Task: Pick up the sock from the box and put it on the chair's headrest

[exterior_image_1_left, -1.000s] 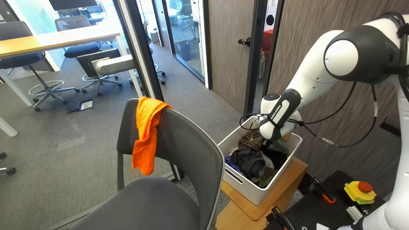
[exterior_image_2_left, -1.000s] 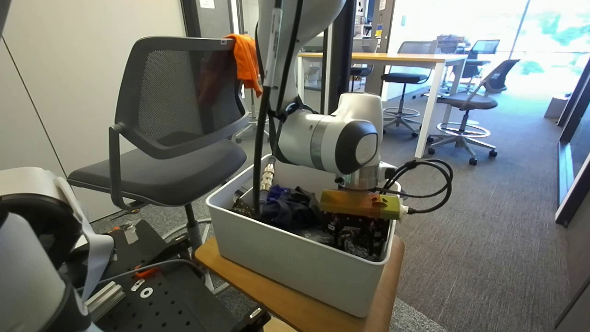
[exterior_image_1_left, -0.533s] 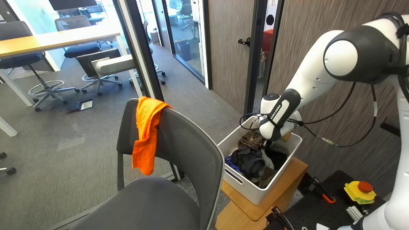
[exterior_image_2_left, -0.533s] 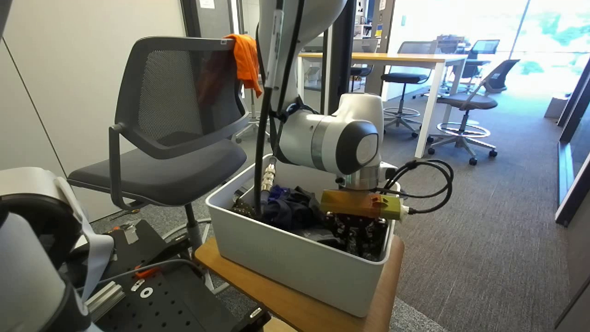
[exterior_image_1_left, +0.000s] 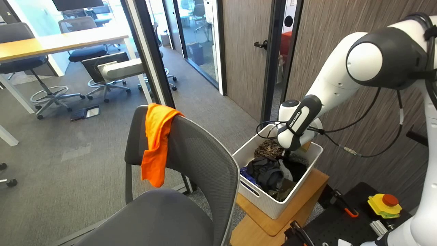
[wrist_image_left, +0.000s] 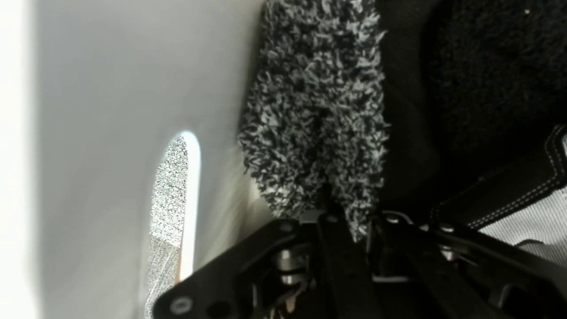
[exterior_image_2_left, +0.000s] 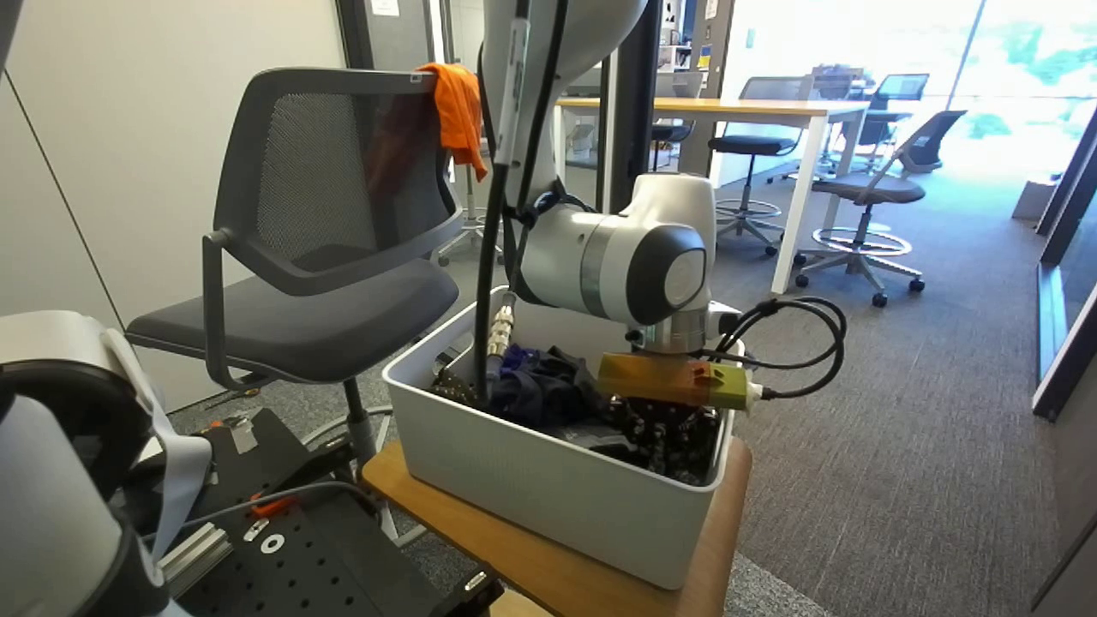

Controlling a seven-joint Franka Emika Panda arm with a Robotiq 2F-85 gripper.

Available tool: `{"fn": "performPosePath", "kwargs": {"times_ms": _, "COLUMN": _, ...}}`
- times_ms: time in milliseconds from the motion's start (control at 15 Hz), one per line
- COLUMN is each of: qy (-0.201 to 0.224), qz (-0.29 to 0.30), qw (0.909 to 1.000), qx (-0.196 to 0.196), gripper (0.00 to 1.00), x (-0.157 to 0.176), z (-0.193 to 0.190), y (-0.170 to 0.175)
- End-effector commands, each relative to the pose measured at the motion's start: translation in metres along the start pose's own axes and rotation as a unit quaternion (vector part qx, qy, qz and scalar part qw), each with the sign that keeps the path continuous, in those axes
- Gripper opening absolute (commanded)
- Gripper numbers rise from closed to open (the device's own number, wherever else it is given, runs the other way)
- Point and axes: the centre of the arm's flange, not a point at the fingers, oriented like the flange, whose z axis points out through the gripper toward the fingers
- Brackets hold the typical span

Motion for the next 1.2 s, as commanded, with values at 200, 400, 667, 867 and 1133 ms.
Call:
{"fn": "performPosePath", "kwargs": {"times_ms": 200, "qy": 0.014, "qz": 0.029, "qw": 0.9987, "qx": 0.039, "gripper": 0.09, "x": -0.004, "z": -0.046, "y": -0.012}}
{"fn": "performPosePath", "kwargs": {"times_ms": 400, "qy": 0.032, "qz": 0.058, "qw": 0.9938, "qx": 0.090, "gripper": 0.09, "x": -0.010, "z": -0.087, "y": -0.021}}
{"fn": "performPosePath", "kwargs": {"times_ms": 667, "qy": 0.066, "qz": 0.093, "qw": 0.9820, "qx": 0.151, "gripper": 0.09, "x": -0.017, "z": -0.149, "y": -0.034}}
{"fn": "performPosePath", "kwargs": {"times_ms": 867, "qy": 0.095, "qz": 0.115, "qw": 0.9719, "qx": 0.182, "gripper": 0.09, "x": -0.024, "z": -0.193, "y": -0.042}}
{"fn": "performPosePath", "kwargs": {"times_ms": 1133, "qy": 0.127, "qz": 0.142, "qw": 0.9613, "qx": 0.199, "gripper": 0.09, "x": -0.035, "z": -0.247, "y": -0.051}}
